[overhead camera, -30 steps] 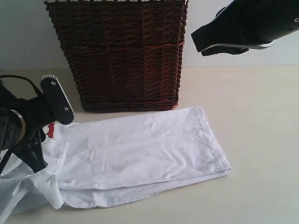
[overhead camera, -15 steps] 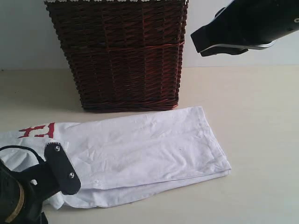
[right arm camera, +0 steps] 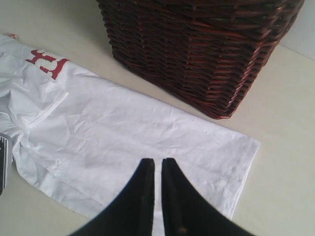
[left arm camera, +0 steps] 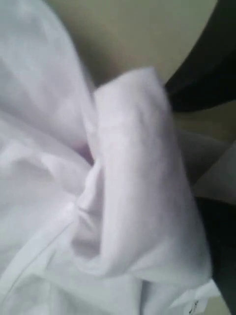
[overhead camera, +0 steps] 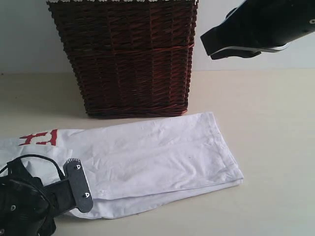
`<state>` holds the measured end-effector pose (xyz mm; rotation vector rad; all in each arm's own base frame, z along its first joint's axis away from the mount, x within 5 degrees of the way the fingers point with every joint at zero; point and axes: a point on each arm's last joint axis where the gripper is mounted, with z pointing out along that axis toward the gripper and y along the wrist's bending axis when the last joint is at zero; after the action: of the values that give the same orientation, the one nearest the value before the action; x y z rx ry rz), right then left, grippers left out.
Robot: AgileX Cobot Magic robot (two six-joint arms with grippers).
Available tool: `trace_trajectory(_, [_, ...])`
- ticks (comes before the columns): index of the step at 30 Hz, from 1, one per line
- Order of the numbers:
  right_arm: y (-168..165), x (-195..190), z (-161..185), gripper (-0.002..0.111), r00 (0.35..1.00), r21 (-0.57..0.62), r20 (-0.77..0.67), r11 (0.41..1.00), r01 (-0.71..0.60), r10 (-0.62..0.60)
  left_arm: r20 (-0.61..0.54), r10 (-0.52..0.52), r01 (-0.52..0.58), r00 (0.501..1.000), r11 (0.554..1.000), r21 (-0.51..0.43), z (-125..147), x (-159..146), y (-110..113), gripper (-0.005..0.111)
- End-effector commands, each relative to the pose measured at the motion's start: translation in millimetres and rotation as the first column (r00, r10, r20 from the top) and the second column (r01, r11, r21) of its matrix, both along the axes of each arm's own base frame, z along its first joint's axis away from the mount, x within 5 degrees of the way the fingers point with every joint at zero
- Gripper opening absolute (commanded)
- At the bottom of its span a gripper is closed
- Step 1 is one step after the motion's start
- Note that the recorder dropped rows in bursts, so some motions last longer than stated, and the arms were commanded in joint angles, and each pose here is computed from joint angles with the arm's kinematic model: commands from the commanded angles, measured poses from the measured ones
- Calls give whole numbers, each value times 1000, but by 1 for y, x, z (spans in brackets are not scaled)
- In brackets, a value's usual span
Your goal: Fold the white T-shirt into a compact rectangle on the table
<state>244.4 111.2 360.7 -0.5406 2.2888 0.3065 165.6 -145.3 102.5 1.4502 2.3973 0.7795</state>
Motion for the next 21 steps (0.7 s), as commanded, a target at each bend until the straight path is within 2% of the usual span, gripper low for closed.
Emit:
trace_trajectory(1, [-2,0,5,8,1000,3,22,1000,1,-1,0,33,-33,999,999,5,-11,-1,0,24])
trace_trajectory(3, [-2,0,5,8,1000,3,22,1000,1,-1,0,39,-39,999,999,2,-11,-1,0,5])
trace_trajectory(4, [-2,0,5,8,1000,3,22,1000,1,-1,3,71,-71,997,997,-9,-8,0,-2,0])
trace_trajectory(7, [-2,0,5,8,1000,3,22,1000,1,-1,-15,131,-132,991,991,-34,6,0,-8,0])
trace_trajectory(9, [-2,0,5,8,1000,3,22,1000,1,-1,-64,110,-113,992,993,-35,19,-5,-12,0])
trace_trajectory(11, [-2,0,5,8,1000,3,22,1000,1,-1,-17,86,-87,996,995,-46,44,-6,-7,0])
trace_trajectory(12, [-2,0,5,8,1000,1,23,1000,-1,1,-35,81,-85,996,981,-175,48,-8,-15,0])
trace_trajectory(13, [-2,0,5,8,1000,0,24,1000,-2,2,-57,80,-91,995,967,-237,47,-10,-20,3])
trace_trajectory(14, [-2,0,5,8,1000,0,24,1000,-2,2,-75,59,-79,995,948,-309,44,-10,-28,15])
trace_trajectory(16, [-2,0,5,8,1000,0,24,1000,-2,2,-80,29,-54,996,940,-336,39,-9,-33,37])
trace_trajectory(18, [-2,0,5,8,1000,0,24,1000,-2,2,-88,22,-48,996,953,-298,28,-7,-34,61])
trace_trajectory(21, [-2,0,5,8,1000,0,24,1000,-2,2,-77,35,-50,996,977,-205,11,-2,-31,57])
